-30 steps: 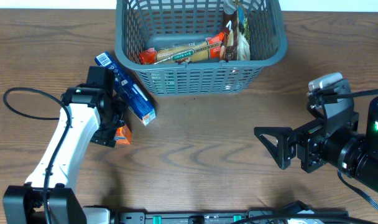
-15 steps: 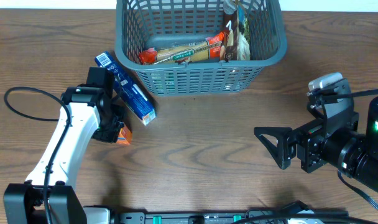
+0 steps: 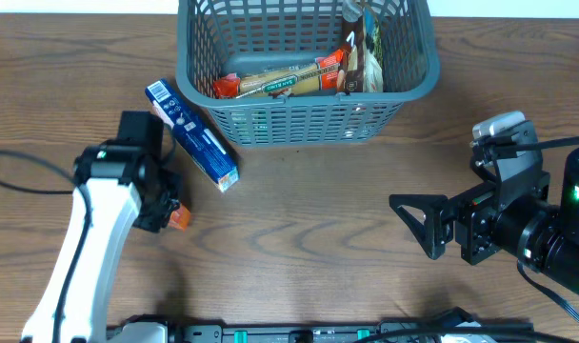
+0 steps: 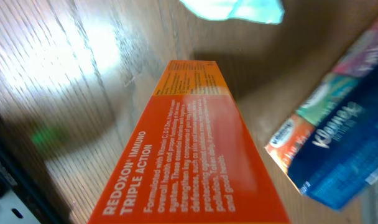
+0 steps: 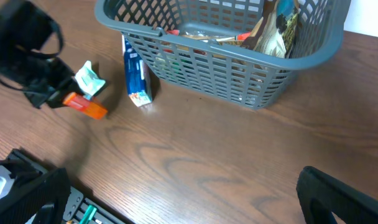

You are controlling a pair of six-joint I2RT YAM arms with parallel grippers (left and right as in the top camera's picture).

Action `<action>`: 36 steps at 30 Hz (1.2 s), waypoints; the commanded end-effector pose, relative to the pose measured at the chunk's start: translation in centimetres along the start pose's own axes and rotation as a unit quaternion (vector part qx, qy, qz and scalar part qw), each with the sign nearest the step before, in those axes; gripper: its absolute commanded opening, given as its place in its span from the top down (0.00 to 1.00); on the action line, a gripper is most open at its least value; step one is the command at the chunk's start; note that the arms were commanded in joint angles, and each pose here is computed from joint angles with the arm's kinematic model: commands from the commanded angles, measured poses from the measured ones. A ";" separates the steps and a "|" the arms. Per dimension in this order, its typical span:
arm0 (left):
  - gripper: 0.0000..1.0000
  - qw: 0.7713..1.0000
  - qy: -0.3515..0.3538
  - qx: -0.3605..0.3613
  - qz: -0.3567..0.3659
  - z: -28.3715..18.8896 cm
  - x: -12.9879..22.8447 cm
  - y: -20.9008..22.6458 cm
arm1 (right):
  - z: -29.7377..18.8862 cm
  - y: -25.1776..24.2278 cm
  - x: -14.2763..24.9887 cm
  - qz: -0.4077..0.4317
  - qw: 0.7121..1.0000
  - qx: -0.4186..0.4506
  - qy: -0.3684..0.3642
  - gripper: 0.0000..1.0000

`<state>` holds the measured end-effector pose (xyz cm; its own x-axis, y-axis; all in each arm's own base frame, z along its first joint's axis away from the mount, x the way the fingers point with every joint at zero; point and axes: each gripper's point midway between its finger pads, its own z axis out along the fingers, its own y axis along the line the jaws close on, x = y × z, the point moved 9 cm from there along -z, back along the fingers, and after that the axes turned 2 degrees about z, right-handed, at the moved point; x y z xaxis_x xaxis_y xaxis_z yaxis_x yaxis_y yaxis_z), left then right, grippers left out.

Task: Pack container
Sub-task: 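Grasp the Redoxon box with the left gripper and lift it, then carry the Redoxon box into the basket and release it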

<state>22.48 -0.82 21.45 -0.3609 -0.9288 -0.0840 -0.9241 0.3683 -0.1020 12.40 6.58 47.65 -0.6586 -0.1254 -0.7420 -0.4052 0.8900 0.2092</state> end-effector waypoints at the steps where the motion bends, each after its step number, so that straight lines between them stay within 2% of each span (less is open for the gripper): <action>1: 0.80 0.997 -0.056 0.049 0.024 -3.3 -0.8 0.4 | -0.3 -0.1 -0.1 0.009 1.000 0.004 -0.005 0.01; 7: 0.81 0.976 -0.160 0.112 0.095 -10.7 -1.7 1.9 | -0.3 -0.1 -0.1 0.009 1.000 0.004 -0.005 0.01; 15: 0.81 0.913 -0.266 0.202 0.235 -20.6 -2.7 0.3 | -0.3 -0.1 -0.1 0.009 1.000 0.004 -0.005 0.01; 20: 0.81 0.883 -0.268 0.242 0.302 -23.5 -3.2 -3.5 | -0.3 -0.1 -0.1 0.009 1.000 0.004 -0.005 0.01; 27: 0.81 0.838 -0.248 0.278 0.400 -23.9 -2.2 -11.5 | -0.3 -0.1 -0.1 0.009 1.000 0.004 -0.005 0.01; 29: 0.81 0.809 -0.248 0.291 0.446 -24.0 -1.1 -13.5 | -0.3 -0.1 -0.1 0.009 1.000 0.004 -0.005 0.01; 33: 0.81 0.726 -0.276 0.295 0.556 -24.1 1.1 -16.6 | -0.3 -0.1 -0.1 0.009 1.000 0.004 -0.005 0.01; 35: 0.81 0.677 -0.297 0.289 0.608 -24.1 2.2 -17.5 | -0.3 -0.1 -0.1 0.009 1.000 0.004 -0.005 0.01; 36: 0.81 0.643 -0.307 0.282 0.642 -24.0 2.9 -17.9 | -0.3 -0.1 -0.1 0.009 1.000 0.004 -0.005 0.01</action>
<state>35.94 -9.77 44.61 -0.6401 0.0146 -0.7682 0.1318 0.9871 -0.0910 12.40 6.58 47.65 -0.6588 -0.1251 -0.7419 -0.4049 0.8900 0.2095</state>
